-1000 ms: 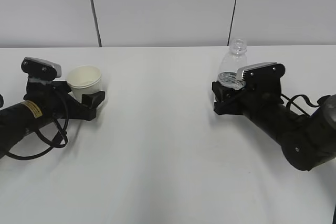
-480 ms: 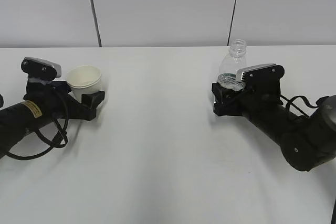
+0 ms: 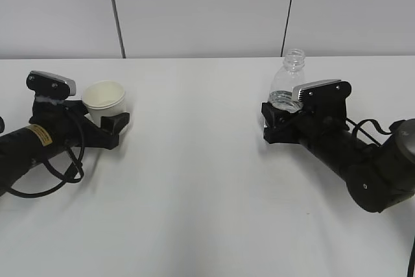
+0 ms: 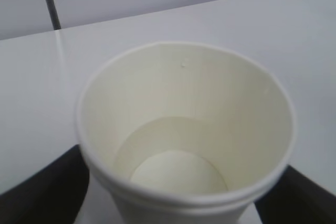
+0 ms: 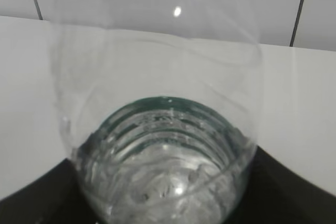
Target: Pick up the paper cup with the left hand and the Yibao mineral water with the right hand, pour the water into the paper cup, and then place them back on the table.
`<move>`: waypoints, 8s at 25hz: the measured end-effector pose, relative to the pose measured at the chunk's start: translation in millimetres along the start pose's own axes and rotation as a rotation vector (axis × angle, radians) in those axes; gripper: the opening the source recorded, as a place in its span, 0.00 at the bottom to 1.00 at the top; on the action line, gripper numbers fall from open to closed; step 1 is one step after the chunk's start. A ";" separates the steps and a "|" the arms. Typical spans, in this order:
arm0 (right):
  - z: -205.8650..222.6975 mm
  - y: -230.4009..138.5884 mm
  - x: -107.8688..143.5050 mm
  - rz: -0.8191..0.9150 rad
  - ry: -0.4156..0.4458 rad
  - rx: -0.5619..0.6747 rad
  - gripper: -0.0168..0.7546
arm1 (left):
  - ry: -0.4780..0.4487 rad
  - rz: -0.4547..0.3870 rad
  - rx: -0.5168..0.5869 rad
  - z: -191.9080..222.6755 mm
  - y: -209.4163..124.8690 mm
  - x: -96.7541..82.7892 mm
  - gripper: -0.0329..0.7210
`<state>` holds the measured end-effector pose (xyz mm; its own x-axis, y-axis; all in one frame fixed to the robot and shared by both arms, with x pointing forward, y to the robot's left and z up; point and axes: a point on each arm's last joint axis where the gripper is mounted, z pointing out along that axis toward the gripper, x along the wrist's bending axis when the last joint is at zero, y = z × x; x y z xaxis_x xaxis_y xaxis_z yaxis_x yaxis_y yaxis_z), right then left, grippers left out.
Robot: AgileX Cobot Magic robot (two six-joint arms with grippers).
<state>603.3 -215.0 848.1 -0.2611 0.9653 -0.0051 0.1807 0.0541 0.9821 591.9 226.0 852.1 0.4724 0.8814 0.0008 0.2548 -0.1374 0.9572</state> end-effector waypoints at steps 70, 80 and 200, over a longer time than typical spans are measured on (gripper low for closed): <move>-13.4 68.5 0.9 0.000 0.013 -0.010 0.84 | 0.038 -0.025 -0.160 -8.9 41.2 3.9 0.83; -20.8 93.2 0.8 -0.004 0.012 -0.067 0.83 | -0.012 -0.007 -0.189 -11.8 51.6 -0.9 0.83; -135.9 282.5 -40.0 0.238 -0.172 0.932 0.78 | 0.355 -0.328 0.925 -130.6 238.1 16.3 0.71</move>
<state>535.8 -273.1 1151.3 0.0081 0.9972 0.0743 0.9072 -0.0385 0.4189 550.0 266.7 1117.8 0.0263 0.9996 0.0095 0.9435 -0.0280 0.3302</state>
